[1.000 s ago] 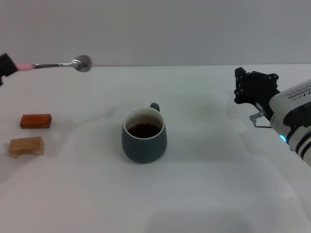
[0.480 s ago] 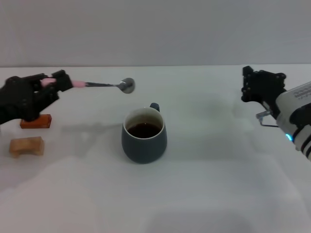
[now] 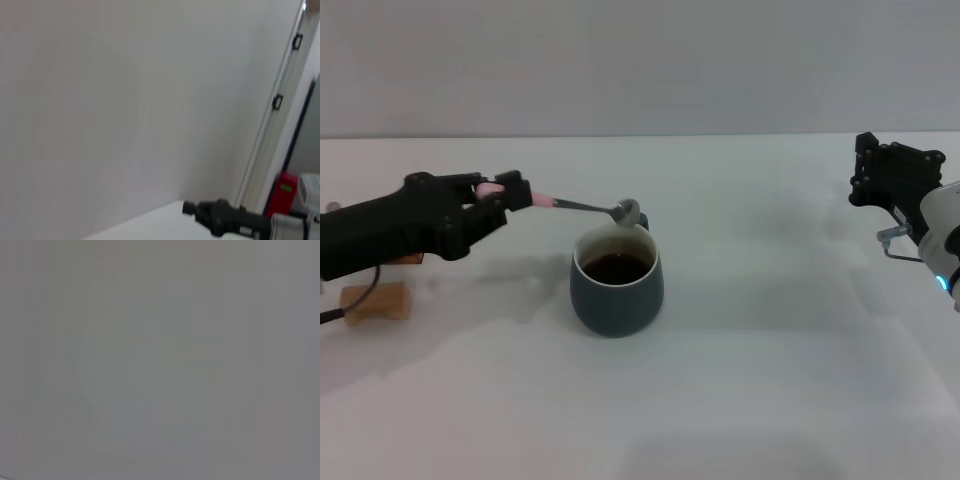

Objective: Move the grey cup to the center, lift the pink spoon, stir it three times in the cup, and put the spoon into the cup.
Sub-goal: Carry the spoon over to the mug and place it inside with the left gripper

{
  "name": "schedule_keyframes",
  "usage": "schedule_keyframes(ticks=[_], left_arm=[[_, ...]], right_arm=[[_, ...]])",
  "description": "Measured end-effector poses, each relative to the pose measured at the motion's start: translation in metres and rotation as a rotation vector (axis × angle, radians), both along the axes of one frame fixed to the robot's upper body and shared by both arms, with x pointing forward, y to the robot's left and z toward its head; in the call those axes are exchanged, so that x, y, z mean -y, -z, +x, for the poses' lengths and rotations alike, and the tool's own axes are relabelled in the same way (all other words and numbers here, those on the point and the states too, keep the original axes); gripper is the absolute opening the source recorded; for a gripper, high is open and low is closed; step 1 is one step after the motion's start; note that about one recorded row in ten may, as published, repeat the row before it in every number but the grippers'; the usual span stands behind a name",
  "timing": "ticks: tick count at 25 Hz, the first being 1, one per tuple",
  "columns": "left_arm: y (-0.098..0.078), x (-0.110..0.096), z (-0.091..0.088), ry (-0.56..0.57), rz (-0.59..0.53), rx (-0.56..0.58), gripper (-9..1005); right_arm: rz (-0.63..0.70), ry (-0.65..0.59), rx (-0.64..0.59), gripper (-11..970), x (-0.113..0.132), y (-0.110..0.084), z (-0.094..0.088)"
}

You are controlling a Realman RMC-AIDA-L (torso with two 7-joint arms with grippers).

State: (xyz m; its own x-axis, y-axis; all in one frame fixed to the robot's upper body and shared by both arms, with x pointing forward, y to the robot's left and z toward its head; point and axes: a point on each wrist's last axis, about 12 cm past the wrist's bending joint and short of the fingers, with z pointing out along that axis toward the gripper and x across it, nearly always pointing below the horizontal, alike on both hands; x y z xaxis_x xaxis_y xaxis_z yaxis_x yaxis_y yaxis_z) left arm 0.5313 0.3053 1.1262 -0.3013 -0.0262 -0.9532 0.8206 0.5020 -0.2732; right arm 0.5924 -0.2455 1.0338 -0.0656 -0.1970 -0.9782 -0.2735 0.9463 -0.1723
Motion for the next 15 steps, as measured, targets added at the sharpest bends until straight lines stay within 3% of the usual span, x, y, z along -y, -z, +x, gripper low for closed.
schedule_keyframes(ticks=[15], left_arm=[[-0.020, 0.010, 0.023, 0.021, 0.232, -0.073, 156]], right_arm=[[0.002, 0.017, -0.004, 4, 0.005, 0.002, -0.003]])
